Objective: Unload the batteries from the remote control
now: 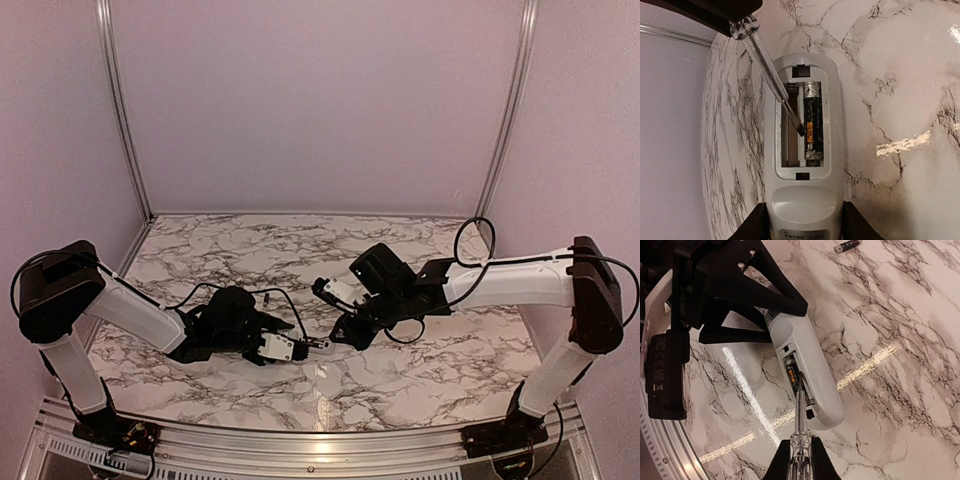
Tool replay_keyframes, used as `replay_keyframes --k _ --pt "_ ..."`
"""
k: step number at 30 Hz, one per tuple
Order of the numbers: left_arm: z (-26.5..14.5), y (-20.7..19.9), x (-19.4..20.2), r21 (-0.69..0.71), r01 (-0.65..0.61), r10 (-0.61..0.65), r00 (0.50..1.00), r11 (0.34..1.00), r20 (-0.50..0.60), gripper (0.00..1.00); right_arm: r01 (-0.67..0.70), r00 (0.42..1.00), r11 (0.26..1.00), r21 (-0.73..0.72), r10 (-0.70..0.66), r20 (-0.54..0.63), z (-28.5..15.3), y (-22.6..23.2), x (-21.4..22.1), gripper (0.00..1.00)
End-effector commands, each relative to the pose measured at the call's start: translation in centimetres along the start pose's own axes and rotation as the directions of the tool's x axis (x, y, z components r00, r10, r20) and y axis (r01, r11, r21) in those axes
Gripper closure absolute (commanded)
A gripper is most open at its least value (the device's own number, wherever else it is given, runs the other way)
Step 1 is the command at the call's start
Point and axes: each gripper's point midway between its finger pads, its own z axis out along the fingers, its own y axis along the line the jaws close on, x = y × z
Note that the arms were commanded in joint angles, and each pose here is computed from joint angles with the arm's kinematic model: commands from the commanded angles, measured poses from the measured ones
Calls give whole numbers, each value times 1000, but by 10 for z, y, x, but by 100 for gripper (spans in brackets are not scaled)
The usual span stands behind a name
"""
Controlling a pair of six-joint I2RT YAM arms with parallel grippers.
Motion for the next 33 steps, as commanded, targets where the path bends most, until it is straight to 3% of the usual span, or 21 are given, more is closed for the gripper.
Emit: replay_keyframes --k 1,33 --pt "-3 14 -9 -32 -15 15 1000 999 16 100 -5 1000 1000 28 5 -2 0 -7 -8 100" --pt "-5 16 -9 -94 -97 95 995 991 -22 100 -14 995 1000 27 16 -96 16 -10 -1 100"
